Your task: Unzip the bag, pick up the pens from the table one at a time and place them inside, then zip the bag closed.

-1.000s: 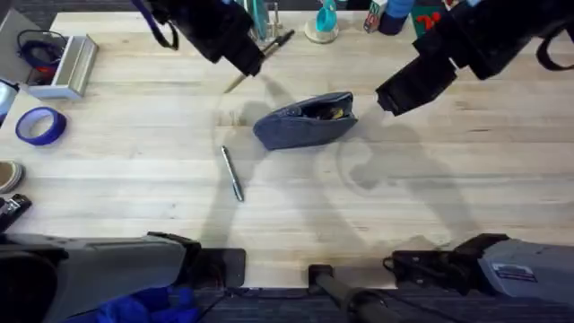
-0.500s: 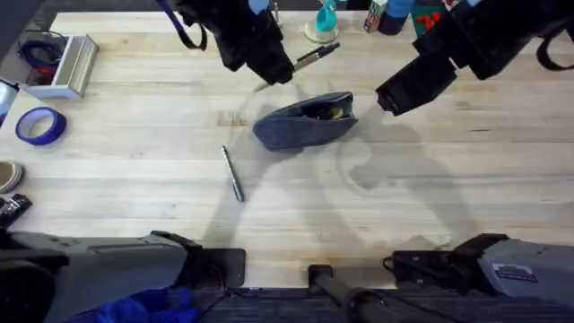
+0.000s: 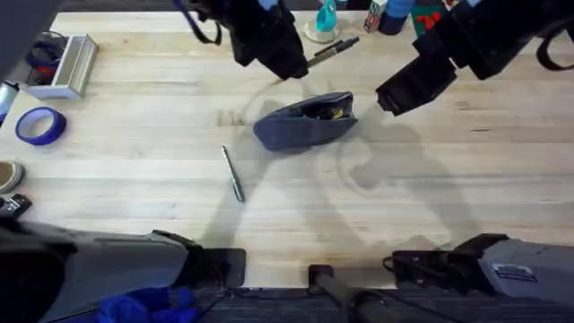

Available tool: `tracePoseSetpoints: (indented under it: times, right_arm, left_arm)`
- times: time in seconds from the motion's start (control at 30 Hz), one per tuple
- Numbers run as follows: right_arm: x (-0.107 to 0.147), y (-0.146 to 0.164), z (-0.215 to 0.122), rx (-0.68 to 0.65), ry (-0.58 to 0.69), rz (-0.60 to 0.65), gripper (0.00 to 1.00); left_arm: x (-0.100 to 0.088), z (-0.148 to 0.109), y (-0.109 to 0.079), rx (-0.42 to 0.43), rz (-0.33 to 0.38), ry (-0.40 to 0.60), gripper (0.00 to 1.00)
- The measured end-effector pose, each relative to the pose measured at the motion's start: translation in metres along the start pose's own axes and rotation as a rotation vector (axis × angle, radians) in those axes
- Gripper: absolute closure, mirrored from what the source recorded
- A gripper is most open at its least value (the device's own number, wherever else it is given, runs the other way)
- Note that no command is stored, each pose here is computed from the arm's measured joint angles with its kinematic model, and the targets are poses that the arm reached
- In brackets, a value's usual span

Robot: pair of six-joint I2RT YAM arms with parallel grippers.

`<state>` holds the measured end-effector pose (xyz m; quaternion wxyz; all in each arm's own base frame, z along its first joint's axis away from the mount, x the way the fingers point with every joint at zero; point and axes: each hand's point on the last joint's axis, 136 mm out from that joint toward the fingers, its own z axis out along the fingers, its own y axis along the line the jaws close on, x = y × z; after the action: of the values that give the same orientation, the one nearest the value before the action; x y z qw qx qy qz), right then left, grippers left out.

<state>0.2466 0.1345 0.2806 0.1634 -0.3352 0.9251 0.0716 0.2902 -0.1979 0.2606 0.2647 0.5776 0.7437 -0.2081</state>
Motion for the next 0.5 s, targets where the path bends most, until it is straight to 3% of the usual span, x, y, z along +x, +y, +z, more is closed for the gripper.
tracePoseSetpoints:
  times: [0.5]
  right_arm:
    - [0.000, 0.000, 0.000, 0.000, 0.000, 0.000, 0.006]
  left_arm:
    - [0.008, 0.066, 0.011, 0.115, -0.013, 0.065, 0.959]
